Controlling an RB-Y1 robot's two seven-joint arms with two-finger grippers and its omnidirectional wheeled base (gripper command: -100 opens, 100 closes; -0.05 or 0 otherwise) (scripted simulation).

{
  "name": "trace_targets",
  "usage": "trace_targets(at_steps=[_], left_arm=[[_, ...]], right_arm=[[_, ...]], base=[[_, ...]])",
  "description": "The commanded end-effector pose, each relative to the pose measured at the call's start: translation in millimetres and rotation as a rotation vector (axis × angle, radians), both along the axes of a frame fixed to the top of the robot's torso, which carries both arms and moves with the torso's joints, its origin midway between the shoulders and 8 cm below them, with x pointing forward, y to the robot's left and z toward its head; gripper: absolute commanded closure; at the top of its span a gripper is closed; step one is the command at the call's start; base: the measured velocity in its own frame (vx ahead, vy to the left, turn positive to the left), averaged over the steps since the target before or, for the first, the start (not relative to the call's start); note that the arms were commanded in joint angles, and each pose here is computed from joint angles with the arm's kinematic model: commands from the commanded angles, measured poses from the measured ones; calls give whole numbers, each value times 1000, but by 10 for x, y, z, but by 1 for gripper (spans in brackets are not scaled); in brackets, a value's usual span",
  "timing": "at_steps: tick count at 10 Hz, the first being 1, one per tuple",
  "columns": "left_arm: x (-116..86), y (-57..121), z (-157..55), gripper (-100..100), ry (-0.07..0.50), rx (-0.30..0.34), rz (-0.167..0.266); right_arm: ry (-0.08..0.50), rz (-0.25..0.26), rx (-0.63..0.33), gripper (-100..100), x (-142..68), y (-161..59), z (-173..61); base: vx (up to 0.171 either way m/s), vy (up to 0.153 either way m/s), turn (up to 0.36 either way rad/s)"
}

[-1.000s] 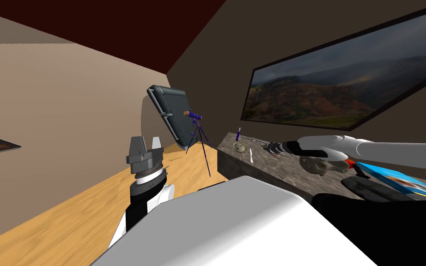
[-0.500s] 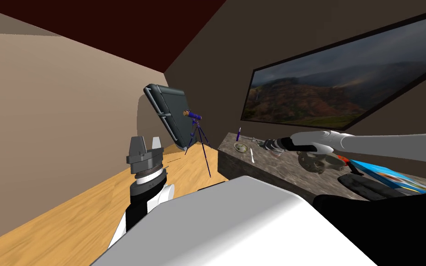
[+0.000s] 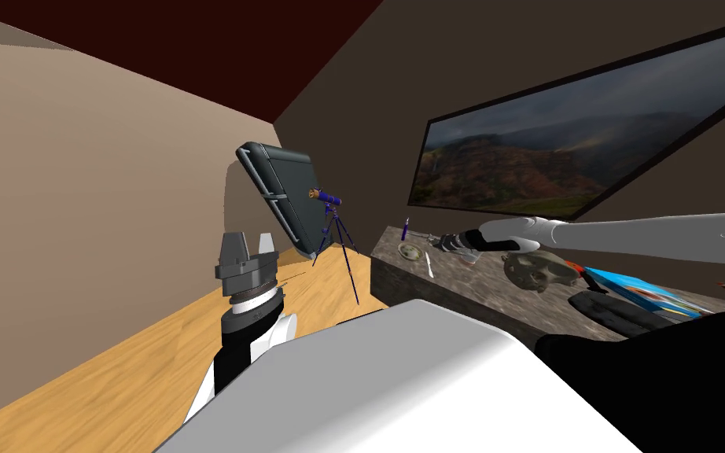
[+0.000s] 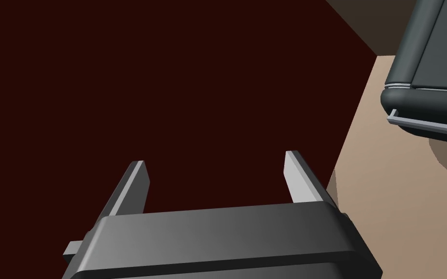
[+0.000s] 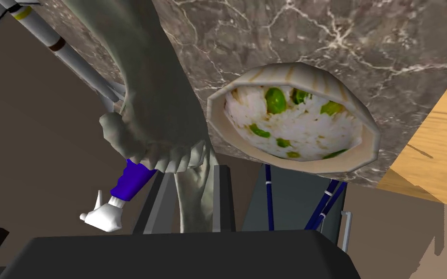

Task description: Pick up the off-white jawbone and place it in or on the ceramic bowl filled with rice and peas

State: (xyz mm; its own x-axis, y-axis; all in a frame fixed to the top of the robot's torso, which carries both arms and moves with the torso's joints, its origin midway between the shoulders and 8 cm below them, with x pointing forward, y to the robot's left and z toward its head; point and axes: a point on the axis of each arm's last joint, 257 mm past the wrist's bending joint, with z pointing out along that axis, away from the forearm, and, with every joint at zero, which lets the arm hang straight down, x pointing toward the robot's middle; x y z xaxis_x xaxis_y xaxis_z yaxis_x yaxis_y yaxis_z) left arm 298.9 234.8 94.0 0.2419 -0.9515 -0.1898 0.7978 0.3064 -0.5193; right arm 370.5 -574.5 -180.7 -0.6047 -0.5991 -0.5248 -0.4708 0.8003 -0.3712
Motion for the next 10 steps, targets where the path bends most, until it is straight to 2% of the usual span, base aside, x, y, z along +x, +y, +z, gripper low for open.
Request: trace_targets(at_steps=[1,6,10], left_arm=[[0,0,0,0,0,0,0],[0,0,0,0,0,0,0],[0,0,0,0,0,0,0]], right_arm=[[5,9,12,100,52,43,-17],[63,98,87,100,339,569,-90],[120,163,148,100,480,994,-172]], base=[[36,16,-18],[48,23,-75],[59,20,-73]])
